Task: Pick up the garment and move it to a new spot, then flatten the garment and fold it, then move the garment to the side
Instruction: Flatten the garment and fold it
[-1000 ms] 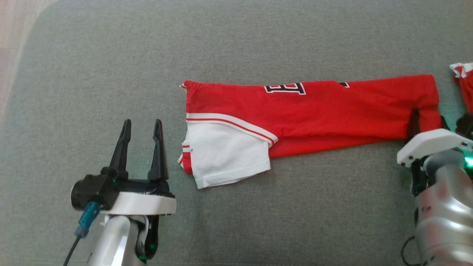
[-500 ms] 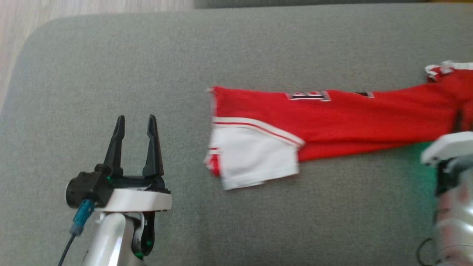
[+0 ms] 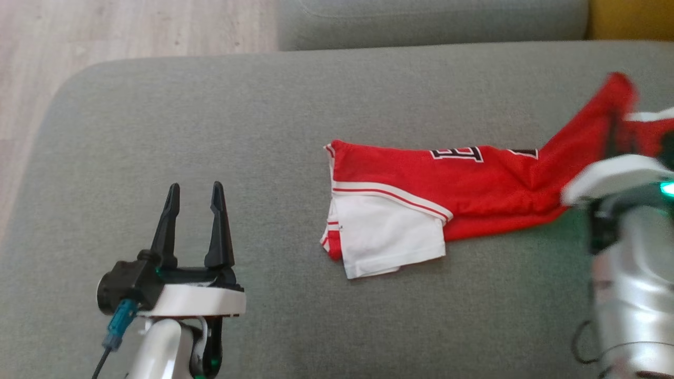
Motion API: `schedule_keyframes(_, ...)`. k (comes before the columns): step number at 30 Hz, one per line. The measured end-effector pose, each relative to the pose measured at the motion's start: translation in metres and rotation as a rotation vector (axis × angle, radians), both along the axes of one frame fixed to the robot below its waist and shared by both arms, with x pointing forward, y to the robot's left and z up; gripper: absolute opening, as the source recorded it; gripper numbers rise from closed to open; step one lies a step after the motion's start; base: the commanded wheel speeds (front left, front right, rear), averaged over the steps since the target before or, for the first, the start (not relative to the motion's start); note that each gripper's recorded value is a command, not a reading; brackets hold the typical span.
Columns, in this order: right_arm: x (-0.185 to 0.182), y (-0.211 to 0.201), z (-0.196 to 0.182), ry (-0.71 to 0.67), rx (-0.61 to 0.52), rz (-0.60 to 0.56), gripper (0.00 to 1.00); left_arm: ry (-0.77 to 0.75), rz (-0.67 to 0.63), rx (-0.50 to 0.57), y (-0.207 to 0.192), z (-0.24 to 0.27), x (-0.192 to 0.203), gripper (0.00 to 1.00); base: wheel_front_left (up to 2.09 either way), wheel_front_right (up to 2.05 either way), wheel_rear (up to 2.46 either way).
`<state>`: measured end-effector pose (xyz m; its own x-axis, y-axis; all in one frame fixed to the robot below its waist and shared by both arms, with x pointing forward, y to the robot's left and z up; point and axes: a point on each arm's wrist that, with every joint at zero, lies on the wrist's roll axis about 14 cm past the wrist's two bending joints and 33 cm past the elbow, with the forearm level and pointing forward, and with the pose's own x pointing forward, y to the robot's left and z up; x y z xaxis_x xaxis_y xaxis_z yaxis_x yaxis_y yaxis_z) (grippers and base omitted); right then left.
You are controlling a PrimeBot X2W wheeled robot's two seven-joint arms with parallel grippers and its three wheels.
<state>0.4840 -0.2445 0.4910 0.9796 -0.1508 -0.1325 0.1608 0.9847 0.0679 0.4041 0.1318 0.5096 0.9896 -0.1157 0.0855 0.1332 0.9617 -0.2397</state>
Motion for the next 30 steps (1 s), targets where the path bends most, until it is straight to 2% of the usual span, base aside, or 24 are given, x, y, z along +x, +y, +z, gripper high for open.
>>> schedule_keyframes(5, 0.008, 0.094, 0.012, -0.034, 0.093, 0.261, 0.0, -0.024, 0.03, 0.003, 0.01, 0.009, -0.008, 1.0, 0.0, 0.0, 0.0)
schedule_keyframes(10, -0.014, 0.161, 0.004, -0.014, 0.153, 0.45, 0.0, -0.019, 0.059, 0.004, 0.02, 0.008, -0.023, 1.0, 0.0, 0.0, 0.0)
schedule_keyframes(22, -0.053, 0.244, -0.032, 0.105, 0.165, 0.698, 0.0, -0.027, 0.127, 0.009, 0.042, 0.011, -0.04, 1.0, 0.0, 0.0, 0.0)
schedule_keyframes(29, -0.069, 0.271, -0.053, 0.174, 0.167, 0.791, 0.0, -0.005, 0.144, 0.012, 0.048, 0.004, -0.043, 1.0, 0.0, 0.0, 0.0)
schedule_keyframes(30, -0.071, 0.271, -0.058, 0.192, 0.157, 0.795, 0.32, -0.002, 0.142, 0.013, 0.047, 0.003, -0.043, 1.0, 0.0, 0.0, 0.0)
